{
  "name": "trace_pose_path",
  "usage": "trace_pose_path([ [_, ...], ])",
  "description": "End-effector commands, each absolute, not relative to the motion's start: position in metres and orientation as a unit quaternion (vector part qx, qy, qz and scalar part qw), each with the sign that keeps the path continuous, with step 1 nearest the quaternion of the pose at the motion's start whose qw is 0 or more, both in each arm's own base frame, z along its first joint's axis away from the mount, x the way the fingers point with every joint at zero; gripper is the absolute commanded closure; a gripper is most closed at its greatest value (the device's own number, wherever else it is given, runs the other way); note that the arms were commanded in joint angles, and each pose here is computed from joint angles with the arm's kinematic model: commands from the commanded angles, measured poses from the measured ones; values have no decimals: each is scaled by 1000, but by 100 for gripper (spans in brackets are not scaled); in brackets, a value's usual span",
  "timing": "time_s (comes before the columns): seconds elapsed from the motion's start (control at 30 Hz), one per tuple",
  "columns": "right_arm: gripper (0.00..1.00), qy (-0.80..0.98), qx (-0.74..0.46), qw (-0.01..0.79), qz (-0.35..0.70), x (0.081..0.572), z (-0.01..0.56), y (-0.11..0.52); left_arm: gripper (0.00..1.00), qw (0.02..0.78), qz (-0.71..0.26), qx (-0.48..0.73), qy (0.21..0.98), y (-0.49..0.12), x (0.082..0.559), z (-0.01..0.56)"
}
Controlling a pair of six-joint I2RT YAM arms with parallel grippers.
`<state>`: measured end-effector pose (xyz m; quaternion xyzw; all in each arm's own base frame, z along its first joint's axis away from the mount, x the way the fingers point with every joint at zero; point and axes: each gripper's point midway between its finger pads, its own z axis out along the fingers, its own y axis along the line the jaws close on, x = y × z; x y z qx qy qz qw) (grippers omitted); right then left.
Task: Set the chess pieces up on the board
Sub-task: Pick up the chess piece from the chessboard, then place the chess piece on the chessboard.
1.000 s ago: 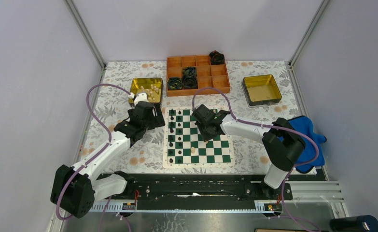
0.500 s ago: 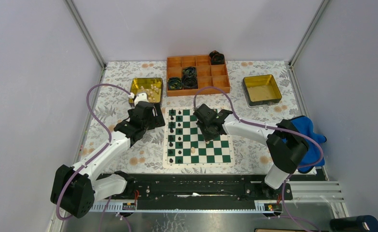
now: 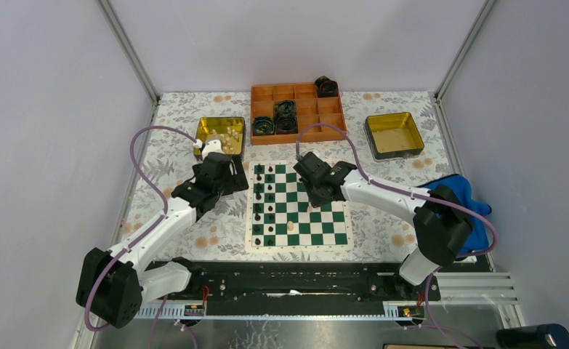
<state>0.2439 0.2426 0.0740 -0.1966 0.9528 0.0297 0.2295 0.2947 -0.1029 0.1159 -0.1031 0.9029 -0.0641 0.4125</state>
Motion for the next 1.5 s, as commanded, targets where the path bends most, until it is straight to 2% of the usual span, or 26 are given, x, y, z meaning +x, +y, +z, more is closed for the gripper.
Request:
trace_pose_path([
  [0.0,95,951,-161,265,9,264,98,228,1,428,-73,-108,894,-104,301,121],
  [0.47,95,960,-89,266,-14,314,87,180,1,424,-66,-106,897,-104,300,118],
  [1.47,95,968,-76,240,-8,352,58,177,1,417,-58,-104,901,-104,303,112],
])
